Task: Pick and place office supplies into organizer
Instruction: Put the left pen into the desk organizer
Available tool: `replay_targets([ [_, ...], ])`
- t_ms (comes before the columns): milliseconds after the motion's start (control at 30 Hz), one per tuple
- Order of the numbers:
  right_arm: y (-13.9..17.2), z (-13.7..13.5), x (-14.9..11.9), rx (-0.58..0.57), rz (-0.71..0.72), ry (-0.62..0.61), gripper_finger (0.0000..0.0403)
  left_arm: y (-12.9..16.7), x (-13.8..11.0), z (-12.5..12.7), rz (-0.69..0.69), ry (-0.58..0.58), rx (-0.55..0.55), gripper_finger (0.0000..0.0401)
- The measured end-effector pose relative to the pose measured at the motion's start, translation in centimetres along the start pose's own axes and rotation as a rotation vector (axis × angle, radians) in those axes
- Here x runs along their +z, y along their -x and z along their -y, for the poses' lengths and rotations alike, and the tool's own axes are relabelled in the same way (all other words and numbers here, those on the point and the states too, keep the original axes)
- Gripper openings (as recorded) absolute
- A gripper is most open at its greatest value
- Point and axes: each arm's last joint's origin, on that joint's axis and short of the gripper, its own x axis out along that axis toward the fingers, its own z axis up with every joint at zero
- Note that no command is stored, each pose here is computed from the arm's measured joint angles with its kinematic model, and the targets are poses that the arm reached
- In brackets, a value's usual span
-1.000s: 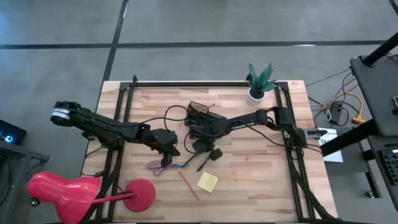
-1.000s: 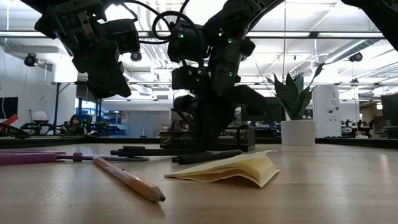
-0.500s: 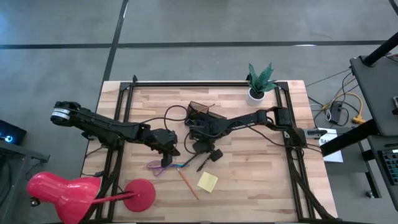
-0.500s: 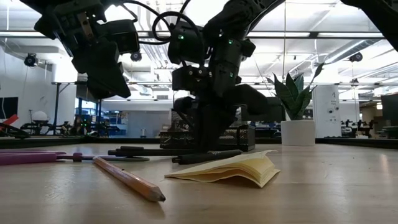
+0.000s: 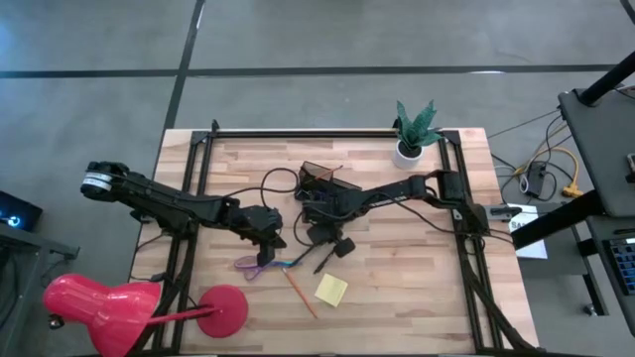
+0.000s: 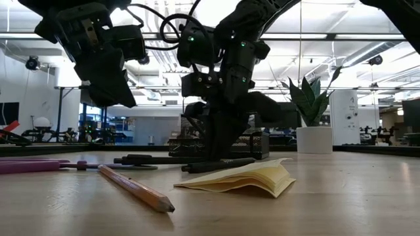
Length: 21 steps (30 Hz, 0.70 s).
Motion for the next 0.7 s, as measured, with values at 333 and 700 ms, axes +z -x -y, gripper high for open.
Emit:
replay_targets([
  [333,0.3,0.1,0.1,-0.037,-0.029,0.008,0.0027,0.0,0.0,0.0,-0.001,0.0,-0.001,0.0],
  [700,1.7,-0.1,1.3,-0.015,-0.027,-0.007,0.0027,-0.1,-0.3,-0.2,-0.009,0.001,0.003,0.0],
])
